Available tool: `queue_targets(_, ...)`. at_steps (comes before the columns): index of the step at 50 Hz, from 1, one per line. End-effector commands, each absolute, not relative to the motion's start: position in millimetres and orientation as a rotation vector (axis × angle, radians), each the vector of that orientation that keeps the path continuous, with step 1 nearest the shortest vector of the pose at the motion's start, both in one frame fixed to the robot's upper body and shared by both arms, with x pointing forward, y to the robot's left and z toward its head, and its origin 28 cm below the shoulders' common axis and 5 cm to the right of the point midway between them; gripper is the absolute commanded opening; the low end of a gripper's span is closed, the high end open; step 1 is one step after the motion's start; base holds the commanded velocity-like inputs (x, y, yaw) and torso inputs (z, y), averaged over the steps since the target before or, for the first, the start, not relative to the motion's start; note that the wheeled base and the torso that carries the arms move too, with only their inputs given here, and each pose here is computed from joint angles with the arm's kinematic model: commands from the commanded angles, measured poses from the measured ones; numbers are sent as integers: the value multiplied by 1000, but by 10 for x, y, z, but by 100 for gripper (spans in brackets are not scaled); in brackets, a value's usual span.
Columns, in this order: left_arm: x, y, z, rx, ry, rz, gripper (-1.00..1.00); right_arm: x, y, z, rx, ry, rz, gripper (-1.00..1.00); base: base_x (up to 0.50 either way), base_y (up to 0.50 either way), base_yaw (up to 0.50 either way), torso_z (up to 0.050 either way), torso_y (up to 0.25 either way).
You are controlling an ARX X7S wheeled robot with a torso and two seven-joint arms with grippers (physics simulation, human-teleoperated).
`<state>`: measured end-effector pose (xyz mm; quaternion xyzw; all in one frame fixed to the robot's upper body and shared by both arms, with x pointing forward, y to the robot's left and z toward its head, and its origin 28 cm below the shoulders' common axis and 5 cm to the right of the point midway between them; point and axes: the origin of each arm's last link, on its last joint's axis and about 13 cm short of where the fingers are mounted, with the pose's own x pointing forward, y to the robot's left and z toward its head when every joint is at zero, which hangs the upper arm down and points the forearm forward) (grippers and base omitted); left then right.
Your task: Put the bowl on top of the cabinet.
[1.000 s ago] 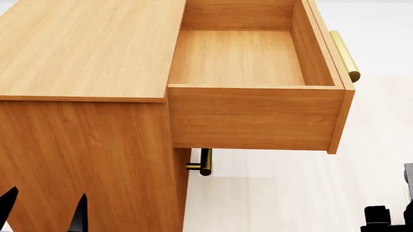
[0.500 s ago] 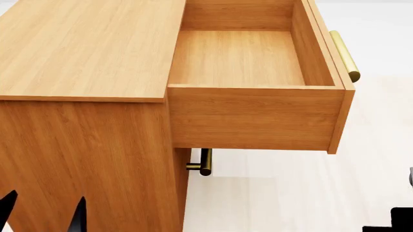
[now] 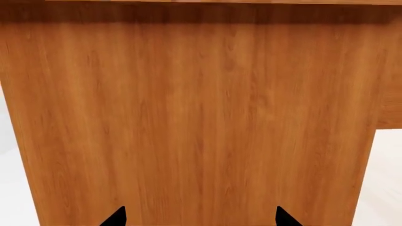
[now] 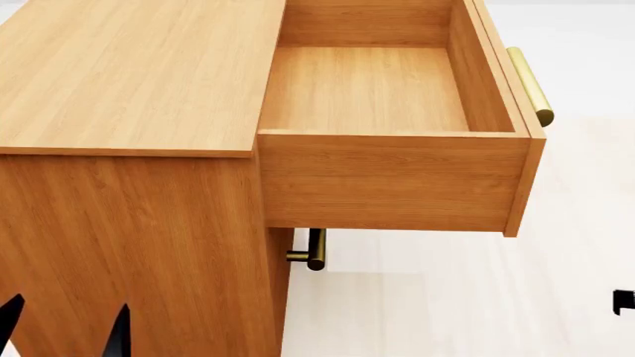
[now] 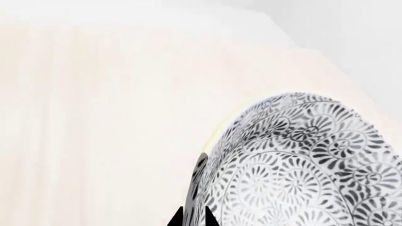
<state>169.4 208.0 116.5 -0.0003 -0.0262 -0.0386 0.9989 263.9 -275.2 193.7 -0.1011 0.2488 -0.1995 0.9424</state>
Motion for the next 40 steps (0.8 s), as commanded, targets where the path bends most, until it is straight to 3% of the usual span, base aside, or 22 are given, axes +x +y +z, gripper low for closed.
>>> queue_targets(1,1633,2061,1205,5,-61,-91,100,2196,-2685,2690,-308,370,-478,-100,0,0,0,0,0)
queue_targets(19,1671,2136,1181,6,-40,-70,100,2016,-2634,3273,-346,247,-513,-100,0,0,0,0,1)
queue_targets(40,1582,2107,1152,36,-27,-47,100,2295,-2232,4417,-443,52,-520,-100,0,0,0,0,0)
